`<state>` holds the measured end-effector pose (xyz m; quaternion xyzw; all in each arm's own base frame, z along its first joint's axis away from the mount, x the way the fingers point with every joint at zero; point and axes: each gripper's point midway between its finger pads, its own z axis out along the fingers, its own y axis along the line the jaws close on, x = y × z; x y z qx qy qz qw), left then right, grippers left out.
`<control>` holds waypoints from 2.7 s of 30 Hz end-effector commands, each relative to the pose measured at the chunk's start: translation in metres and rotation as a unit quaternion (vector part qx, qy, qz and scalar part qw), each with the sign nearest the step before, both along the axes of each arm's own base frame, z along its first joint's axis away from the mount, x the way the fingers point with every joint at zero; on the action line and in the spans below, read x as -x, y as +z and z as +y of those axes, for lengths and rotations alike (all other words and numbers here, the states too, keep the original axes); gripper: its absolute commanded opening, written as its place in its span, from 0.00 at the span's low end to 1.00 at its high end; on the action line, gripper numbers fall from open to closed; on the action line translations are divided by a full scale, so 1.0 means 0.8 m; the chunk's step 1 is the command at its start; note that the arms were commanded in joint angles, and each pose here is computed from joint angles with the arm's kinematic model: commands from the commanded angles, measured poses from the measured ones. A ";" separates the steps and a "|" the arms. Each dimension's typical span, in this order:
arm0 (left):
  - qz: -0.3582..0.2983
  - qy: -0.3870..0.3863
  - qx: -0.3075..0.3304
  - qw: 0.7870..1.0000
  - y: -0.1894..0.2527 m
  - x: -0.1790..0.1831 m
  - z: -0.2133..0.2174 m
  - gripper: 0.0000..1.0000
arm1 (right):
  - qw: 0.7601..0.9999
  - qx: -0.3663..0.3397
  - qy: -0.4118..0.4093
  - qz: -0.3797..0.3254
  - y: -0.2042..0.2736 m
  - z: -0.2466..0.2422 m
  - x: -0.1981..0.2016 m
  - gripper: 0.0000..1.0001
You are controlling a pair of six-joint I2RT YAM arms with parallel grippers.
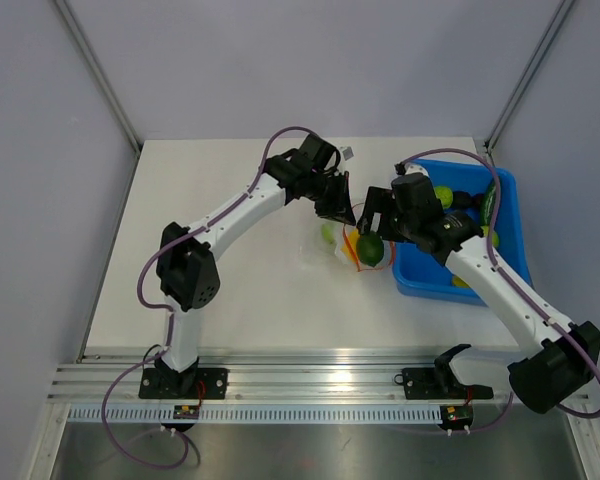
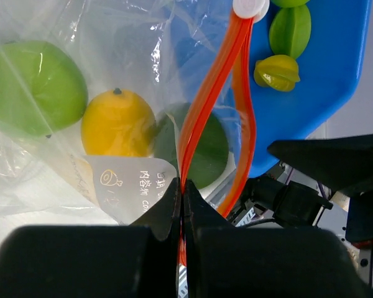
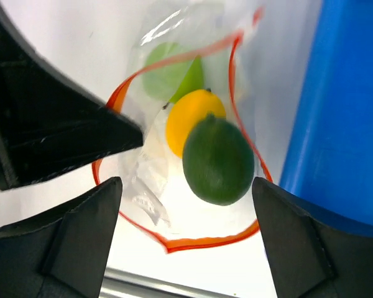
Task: Place the food in the zip-top bag and seal the zipper
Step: Place the fake fruit in the zipper food storage bag, then pick up the fake fruit from the bin, then place the fake fruit in the zipper food storage bag.
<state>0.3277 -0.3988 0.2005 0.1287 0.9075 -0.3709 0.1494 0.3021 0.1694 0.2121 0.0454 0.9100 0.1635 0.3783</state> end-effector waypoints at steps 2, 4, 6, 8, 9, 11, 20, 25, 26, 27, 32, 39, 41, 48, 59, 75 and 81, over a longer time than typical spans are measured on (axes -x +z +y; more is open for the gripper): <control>-0.033 -0.008 0.057 0.998 0.063 0.011 0.001 0.00 | 0.994 0.041 -0.064 -0.073 0.058 -0.040 -0.013 0.92; -0.032 -0.009 0.059 0.998 0.065 0.012 0.001 0.00 | 0.991 0.061 -0.088 -0.079 0.065 -0.057 -0.011 0.87; -0.033 -0.008 0.060 0.998 0.067 0.013 0.002 0.00 | 0.984 0.090 -0.124 -0.085 0.069 -0.084 -0.013 0.85; -0.036 -0.010 0.062 0.997 0.071 0.014 0.002 0.00 | 0.974 0.116 -0.181 -0.072 0.066 -0.132 -0.014 0.79; -0.038 -0.009 0.061 0.997 0.071 0.014 0.003 0.00 | 0.970 0.116 -0.201 -0.068 0.063 -0.150 -0.015 0.76; -0.045 -0.009 0.064 0.997 0.079 0.015 0.005 0.00 | 0.966 0.102 -0.233 -0.050 0.047 -0.186 -0.015 0.69; -0.061 -0.009 0.068 0.996 0.094 0.014 0.007 0.00 | 0.920 0.117 -0.373 0.035 -0.043 -0.322 -0.034 0.81; -0.058 -0.016 0.067 0.996 0.088 0.015 0.006 0.00 | 0.905 0.178 -0.380 0.071 -0.080 -0.351 -0.061 0.95; -0.061 -0.017 0.065 0.996 0.087 0.015 0.007 0.00 | 0.904 0.185 -0.377 0.087 -0.096 -0.354 -0.066 0.96; -0.062 -0.017 0.063 0.996 0.085 0.014 0.007 0.00 | 0.903 0.185 -0.378 0.090 -0.101 -0.357 -0.070 0.96; -0.071 -0.025 0.060 0.995 0.084 0.012 0.007 0.00 | 0.895 0.199 -0.382 0.119 -0.134 -0.374 -0.092 0.98; -0.071 -0.032 0.056 0.995 0.077 0.011 0.008 0.00 | 0.881 0.236 -0.388 0.130 -0.155 -0.396 -0.104 0.97; -0.068 -0.035 0.058 0.995 0.076 0.011 0.006 0.00 | 0.883 0.231 -0.386 0.135 -0.165 -0.396 -0.108 0.94; -0.066 -0.037 0.055 0.996 0.072 0.010 0.006 0.00 | 0.882 0.223 -0.395 0.131 -0.165 -0.395 -0.106 0.67; -0.069 -0.033 0.057 0.995 0.076 -0.001 0.000 0.00 | 0.921 0.131 -0.364 0.053 -0.059 -0.345 -0.057 0.56; -0.059 -0.041 0.067 0.995 0.081 -0.017 -0.018 0.00 | 0.989 -0.025 -0.138 -0.050 0.090 -0.117 0.000 0.56; -0.057 -0.040 0.064 0.996 0.082 -0.015 -0.016 0.00 | 0.994 -0.056 -0.080 -0.047 0.086 -0.053 -0.006 0.56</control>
